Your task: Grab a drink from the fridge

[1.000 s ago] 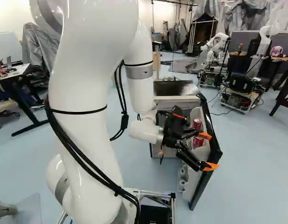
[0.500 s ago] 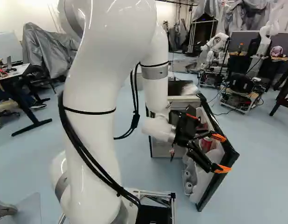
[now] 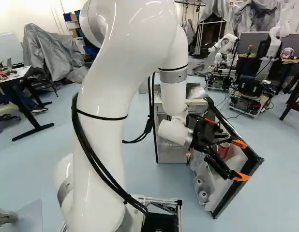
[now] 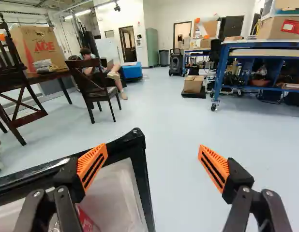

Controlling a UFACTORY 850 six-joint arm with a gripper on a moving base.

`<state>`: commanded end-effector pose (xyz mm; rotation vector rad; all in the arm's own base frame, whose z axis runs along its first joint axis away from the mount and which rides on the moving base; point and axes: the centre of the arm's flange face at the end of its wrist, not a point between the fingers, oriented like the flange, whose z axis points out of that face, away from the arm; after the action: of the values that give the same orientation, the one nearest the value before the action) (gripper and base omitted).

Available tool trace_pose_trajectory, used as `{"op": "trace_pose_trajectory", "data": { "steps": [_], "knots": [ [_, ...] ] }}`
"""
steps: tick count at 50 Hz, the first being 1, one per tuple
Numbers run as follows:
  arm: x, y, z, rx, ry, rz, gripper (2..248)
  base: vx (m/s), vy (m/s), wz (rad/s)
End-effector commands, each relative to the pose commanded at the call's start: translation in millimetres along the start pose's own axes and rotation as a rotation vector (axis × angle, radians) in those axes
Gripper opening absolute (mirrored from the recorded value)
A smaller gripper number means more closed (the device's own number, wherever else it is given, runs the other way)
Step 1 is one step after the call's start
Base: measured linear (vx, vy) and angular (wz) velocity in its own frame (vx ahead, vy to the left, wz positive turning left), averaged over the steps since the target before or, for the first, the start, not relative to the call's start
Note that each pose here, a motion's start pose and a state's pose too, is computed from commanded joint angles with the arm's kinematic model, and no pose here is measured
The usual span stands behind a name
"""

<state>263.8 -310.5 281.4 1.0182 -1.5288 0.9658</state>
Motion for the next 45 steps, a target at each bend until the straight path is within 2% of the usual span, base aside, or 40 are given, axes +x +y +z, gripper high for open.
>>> {"op": "trace_pose_trajectory", "data": {
  "steps": [9,17,45],
  "knots": [
    [0.6,9.0,-5,0.011,-0.004,-0.014,247,0.0,0.0,0.0],
    [1.4,20.7,-14,0.057,-0.011,-0.04,247,0.0,0.0,0.0],
    [3.8,56.8,-52,0.357,-0.045,-0.15,247,0.0,0.0,0.0]
  ]
}}
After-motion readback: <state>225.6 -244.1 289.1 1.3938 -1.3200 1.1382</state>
